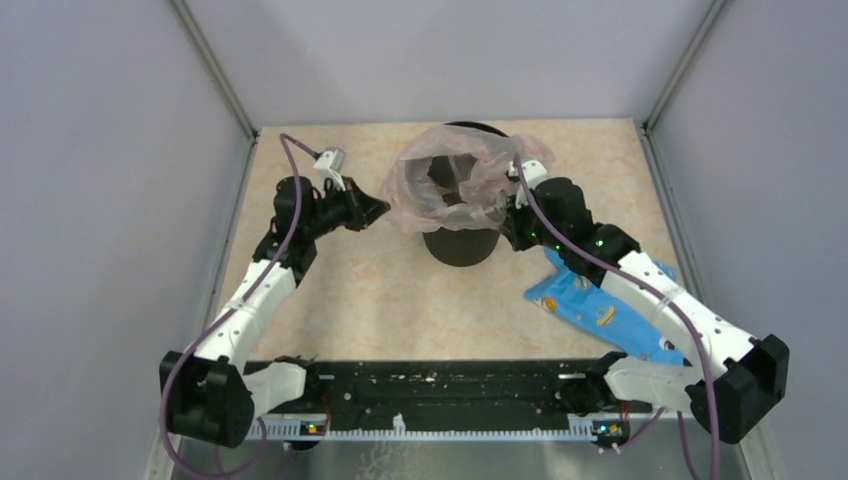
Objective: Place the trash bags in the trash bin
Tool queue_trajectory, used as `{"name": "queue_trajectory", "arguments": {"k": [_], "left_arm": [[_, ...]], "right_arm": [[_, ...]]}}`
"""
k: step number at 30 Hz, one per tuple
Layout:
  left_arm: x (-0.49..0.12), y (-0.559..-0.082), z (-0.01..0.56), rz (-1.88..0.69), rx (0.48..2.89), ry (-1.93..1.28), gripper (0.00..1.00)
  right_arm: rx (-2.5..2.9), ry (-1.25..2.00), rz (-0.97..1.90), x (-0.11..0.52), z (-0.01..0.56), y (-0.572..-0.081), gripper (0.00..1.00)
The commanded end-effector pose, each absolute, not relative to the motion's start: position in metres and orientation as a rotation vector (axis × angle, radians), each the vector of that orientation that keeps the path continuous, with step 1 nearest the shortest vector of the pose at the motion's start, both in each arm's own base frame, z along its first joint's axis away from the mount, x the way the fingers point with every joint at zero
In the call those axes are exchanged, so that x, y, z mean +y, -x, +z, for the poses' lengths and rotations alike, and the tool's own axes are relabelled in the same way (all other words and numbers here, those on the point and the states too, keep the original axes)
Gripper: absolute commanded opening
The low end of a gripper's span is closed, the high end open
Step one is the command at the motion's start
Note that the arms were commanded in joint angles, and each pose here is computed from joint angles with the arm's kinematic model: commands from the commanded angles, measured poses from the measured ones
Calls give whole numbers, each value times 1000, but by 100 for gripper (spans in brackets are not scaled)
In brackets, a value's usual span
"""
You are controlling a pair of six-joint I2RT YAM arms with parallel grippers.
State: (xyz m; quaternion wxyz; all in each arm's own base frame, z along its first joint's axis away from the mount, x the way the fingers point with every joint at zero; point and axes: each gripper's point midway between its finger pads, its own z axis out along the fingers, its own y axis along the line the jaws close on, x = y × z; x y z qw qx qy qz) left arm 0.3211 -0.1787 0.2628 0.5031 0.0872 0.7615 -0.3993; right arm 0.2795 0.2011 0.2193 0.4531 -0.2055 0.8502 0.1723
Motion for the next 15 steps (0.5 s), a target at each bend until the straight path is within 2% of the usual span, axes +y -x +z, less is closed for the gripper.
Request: {"name": "queue_trajectory", "arguments": {"k": [1,7,8,12,15], "left_arm": [[-176,-341,244,-938,1870,-171,0],[-184,-362,249,-981,1870,-145,0],[-185,-365,248,-984,1875,-142,0],[-189,-373,252,-1005,1873,-145,0],[-189,-378,258,-994,1859,-146,0]], "right_arm": [[2125,473,372,194,216,-281,0],[2125,466,365,192,222,-280,0],[2123,466,370,192,224,-280,5],[2089,479,427,196,245,-273,41],[2050,474,457,195,268,-268,61]]}}
